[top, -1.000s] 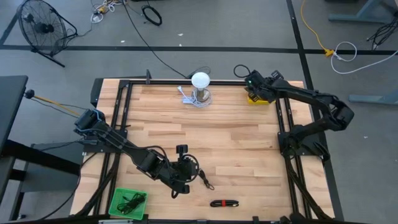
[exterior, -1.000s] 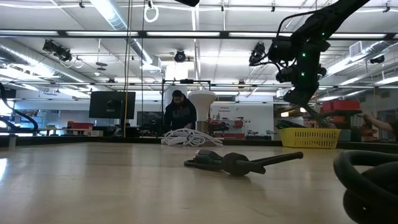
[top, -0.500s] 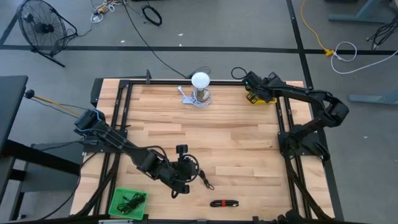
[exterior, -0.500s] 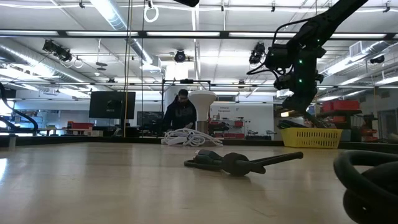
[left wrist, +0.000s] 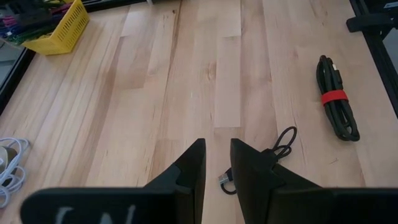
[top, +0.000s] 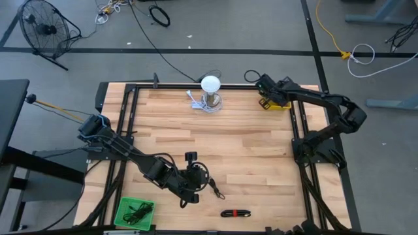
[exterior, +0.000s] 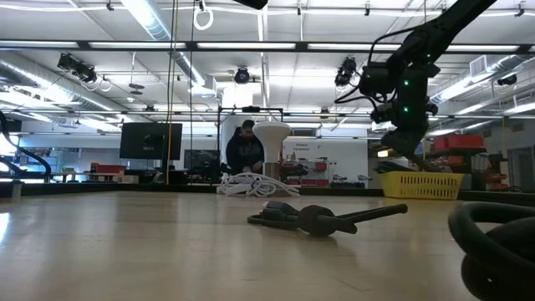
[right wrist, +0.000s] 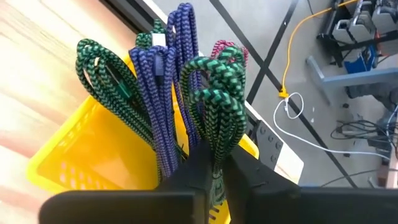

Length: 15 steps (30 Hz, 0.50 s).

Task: Pick & Place USB Port
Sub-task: Put the green USB cable into the yellow bin, then put the black USB cable into the green bin

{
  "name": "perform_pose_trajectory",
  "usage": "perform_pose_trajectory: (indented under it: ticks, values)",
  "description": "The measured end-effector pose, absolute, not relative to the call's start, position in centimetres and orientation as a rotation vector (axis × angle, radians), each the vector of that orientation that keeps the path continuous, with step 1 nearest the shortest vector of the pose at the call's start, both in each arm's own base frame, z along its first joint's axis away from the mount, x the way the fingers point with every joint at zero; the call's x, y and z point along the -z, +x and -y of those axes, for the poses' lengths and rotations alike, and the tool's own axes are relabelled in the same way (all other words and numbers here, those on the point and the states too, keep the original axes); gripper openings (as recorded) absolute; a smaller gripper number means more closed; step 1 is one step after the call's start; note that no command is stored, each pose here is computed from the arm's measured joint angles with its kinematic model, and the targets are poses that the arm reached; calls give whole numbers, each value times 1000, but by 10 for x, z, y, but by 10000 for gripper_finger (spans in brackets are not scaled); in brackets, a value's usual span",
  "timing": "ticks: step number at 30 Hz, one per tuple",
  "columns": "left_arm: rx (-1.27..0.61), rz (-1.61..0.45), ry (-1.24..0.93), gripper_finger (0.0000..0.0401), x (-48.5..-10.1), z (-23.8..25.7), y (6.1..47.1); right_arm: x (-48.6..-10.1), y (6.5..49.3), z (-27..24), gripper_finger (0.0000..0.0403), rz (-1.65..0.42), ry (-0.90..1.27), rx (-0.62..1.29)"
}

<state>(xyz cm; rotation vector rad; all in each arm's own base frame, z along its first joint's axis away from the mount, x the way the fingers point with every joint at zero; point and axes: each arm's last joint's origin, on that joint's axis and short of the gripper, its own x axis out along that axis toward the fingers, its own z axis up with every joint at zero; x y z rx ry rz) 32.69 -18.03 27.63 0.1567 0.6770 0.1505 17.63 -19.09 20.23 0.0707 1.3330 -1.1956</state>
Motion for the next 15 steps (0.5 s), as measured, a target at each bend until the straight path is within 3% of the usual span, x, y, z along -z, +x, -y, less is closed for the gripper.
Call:
perform_pose_trajectory:
  ticks: [15]
  values:
    - [-151,-678,157,78,-276,180,327,-202,175,191,145,-1340,73,1204]
